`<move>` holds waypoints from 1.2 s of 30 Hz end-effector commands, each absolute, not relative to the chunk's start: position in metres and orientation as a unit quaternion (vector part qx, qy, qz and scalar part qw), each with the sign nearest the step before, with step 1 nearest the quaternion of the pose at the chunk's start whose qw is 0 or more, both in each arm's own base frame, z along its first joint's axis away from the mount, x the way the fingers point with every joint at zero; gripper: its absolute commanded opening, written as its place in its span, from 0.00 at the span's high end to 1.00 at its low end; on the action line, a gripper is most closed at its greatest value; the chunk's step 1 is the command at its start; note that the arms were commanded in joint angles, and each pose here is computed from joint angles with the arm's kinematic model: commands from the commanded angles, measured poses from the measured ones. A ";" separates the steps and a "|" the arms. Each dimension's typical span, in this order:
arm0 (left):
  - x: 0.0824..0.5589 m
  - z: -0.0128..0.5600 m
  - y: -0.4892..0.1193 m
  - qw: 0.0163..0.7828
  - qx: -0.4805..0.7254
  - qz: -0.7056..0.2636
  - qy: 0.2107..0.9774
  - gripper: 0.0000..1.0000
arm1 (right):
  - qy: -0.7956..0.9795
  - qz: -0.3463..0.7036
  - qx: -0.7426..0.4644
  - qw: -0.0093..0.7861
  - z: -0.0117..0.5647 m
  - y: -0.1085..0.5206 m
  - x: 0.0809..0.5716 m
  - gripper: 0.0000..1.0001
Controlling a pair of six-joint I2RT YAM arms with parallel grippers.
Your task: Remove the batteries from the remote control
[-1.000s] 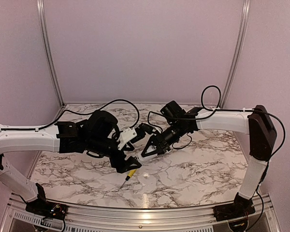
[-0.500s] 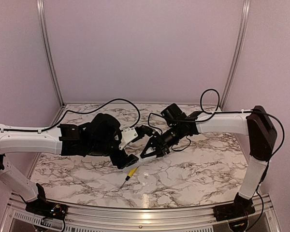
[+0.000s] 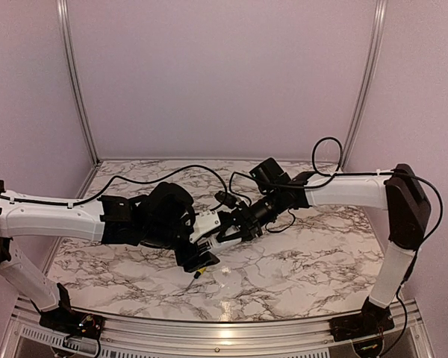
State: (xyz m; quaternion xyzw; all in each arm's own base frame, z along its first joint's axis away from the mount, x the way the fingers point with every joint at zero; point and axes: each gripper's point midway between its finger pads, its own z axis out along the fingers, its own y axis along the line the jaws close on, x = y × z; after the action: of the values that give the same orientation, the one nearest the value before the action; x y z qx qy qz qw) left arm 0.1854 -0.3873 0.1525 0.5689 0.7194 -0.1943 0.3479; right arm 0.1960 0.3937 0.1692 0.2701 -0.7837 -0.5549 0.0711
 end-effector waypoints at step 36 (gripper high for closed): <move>0.203 0.144 -0.367 0.348 0.390 -0.204 0.828 0.70 | -0.852 -0.475 0.196 -0.105 0.204 0.332 0.259 0.41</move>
State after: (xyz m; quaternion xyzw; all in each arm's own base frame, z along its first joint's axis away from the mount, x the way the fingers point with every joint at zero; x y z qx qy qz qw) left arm 0.1970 -0.3733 0.1300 0.4629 0.8042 -0.1810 0.3260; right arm 0.2369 0.3583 0.2012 0.2363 -0.8262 -0.5081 -0.0579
